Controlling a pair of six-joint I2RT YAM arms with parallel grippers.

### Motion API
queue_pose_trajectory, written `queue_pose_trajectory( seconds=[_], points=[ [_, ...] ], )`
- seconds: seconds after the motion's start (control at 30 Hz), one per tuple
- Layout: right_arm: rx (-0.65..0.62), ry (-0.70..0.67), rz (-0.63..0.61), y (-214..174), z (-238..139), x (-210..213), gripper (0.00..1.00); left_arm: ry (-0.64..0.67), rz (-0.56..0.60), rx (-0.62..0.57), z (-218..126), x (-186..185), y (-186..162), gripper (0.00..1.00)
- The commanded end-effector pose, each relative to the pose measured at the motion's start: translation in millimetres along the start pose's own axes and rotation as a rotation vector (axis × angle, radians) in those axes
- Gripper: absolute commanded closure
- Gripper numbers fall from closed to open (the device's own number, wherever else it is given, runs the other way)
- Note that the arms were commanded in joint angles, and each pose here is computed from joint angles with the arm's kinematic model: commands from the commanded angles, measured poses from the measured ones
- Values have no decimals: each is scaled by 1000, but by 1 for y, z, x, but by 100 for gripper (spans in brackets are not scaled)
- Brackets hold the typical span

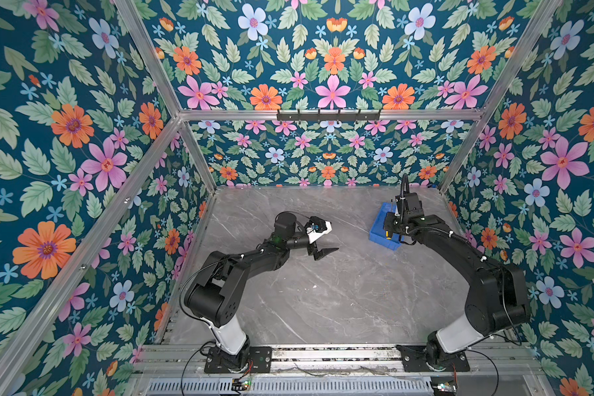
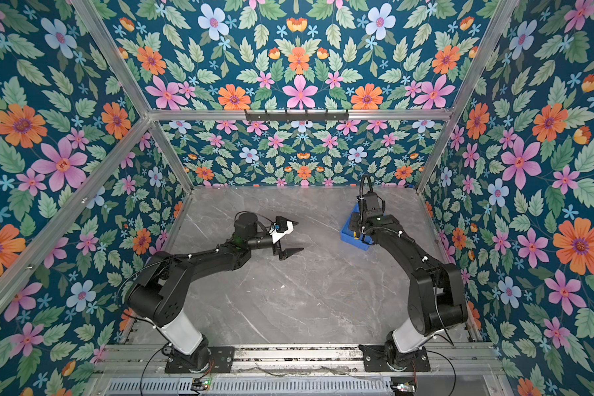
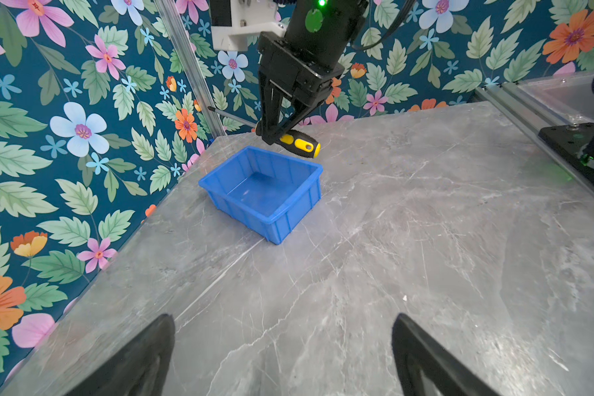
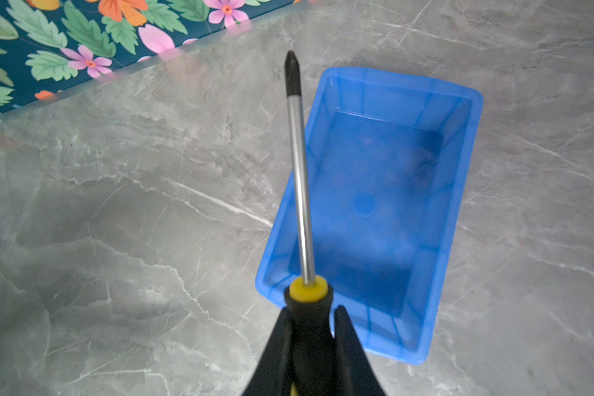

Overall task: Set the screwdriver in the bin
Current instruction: 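Lift the screwdriver with the right gripper and carry it over the blue bin, then lower the screwdriver into the blue bin and open the right gripper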

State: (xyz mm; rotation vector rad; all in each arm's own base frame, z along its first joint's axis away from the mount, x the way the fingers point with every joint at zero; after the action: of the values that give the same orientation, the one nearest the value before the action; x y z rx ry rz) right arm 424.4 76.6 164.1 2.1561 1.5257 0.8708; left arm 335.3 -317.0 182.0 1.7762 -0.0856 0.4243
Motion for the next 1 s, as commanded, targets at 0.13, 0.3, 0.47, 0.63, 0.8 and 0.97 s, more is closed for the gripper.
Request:
queue_pose_trajectory(
  seconds=[0.13,0.3,0.47,0.63,0.8,0.97],
  points=[
    [12,-9,16,16,29,-13,93,58,-42,-2,16,24,-5,0],
    [24,-55,-18,19,50,-21,93,64,-74,49,25,31,-18,0],
    [61,-80,-4,14,76,-28,93,44,-77,88,32,27,-26,0],
    [87,-93,13,8,97,-31,93,49,-81,112,33,26,-31,0],
    [106,-113,16,2,112,-36,93,43,-82,112,34,24,-32,0],
    [122,-112,43,-2,121,-37,93,37,-85,110,35,23,-31,0]
  ],
)
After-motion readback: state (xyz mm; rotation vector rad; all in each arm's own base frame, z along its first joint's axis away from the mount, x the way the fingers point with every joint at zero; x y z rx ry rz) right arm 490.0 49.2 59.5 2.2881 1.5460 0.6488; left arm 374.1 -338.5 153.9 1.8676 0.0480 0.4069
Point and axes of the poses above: each gripper's point midway between its finger pads, its own z axis out along the fingers, its own x axis along the line the jaws close on, y = z × x, the point moved 1 cm from there along -z, back along the fingers, and after that the axes turned 4 degrees about z, right-handed, at the moved point
